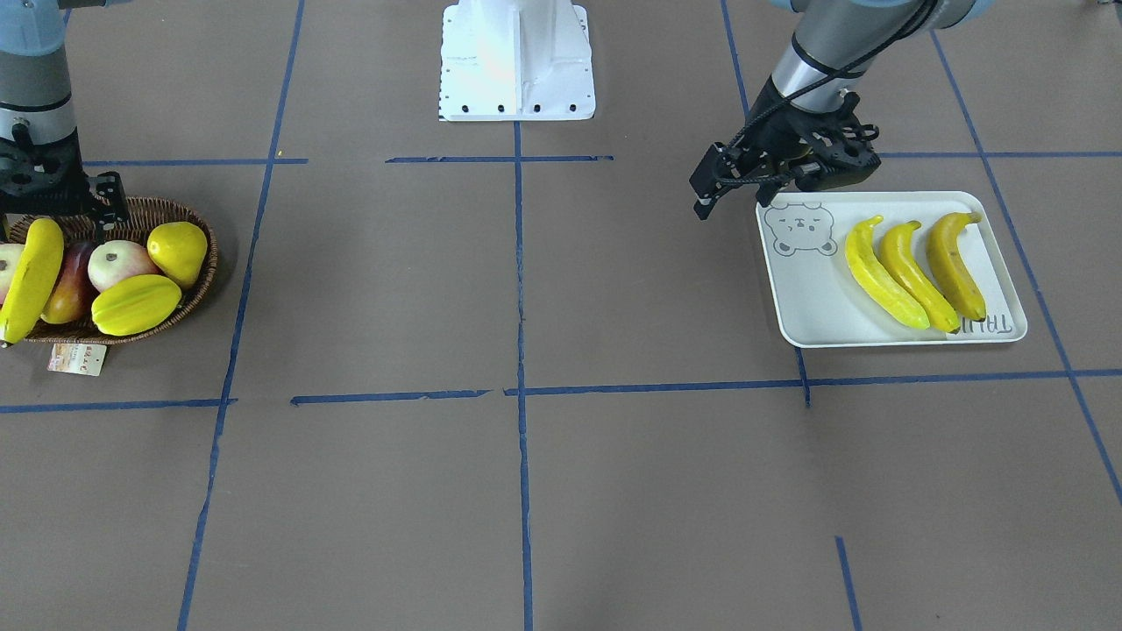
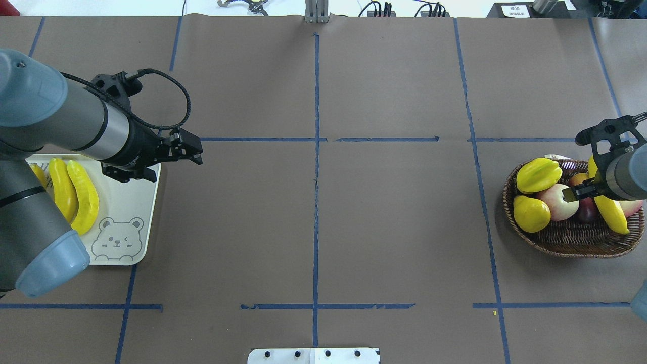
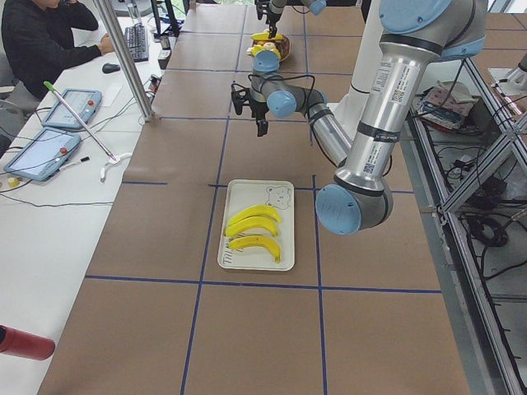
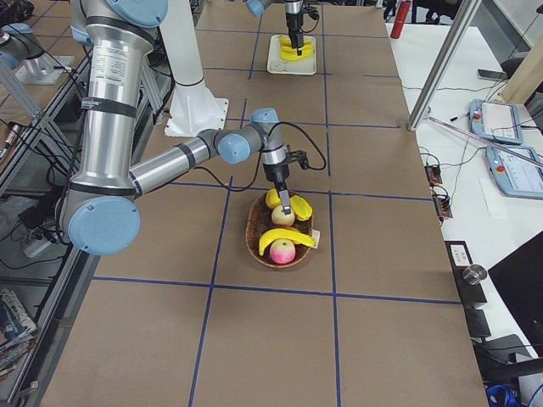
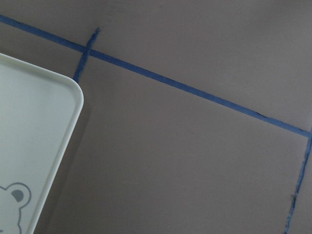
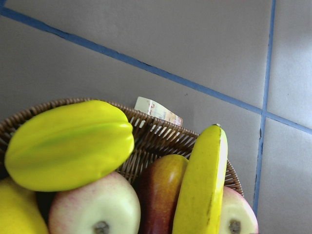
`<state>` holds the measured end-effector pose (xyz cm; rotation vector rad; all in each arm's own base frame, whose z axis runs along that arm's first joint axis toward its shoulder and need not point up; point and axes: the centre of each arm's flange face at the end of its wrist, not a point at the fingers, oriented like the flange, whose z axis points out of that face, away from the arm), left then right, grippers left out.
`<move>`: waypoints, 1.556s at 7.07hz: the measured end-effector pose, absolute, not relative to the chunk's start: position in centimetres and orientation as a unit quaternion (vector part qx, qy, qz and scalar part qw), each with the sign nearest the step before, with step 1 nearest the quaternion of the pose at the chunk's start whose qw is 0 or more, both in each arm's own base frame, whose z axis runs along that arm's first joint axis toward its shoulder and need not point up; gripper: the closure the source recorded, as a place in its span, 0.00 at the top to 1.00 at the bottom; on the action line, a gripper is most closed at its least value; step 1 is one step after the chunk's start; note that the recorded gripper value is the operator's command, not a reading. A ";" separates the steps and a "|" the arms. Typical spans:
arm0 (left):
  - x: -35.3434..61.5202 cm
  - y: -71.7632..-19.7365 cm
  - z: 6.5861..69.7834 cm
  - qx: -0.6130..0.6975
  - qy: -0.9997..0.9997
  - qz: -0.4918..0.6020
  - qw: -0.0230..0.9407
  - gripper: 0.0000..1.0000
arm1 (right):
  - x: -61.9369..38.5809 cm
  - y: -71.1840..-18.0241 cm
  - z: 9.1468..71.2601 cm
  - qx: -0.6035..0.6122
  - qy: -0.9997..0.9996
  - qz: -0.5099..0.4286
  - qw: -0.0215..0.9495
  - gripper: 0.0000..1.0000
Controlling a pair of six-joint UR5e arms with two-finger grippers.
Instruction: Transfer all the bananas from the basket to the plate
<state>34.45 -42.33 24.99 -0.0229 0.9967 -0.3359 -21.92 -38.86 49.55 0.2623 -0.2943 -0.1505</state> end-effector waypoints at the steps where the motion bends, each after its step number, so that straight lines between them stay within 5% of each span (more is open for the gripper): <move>1: 35.4 -41.7 24.1 -0.016 0.482 -0.156 0.862 1.00 | -22.0 -39.0 51.2 0.119 -0.135 -0.076 0.981 0.99; 10: 38.3 -39.9 23.7 -0.030 0.487 -0.142 0.861 1.00 | -23.1 -38.3 56.2 0.072 -0.103 -0.093 0.988 0.79; 11: 38.3 -39.9 23.7 -0.030 0.487 -0.141 0.861 1.00 | -23.4 -38.1 56.3 0.070 -0.102 -0.097 0.988 0.65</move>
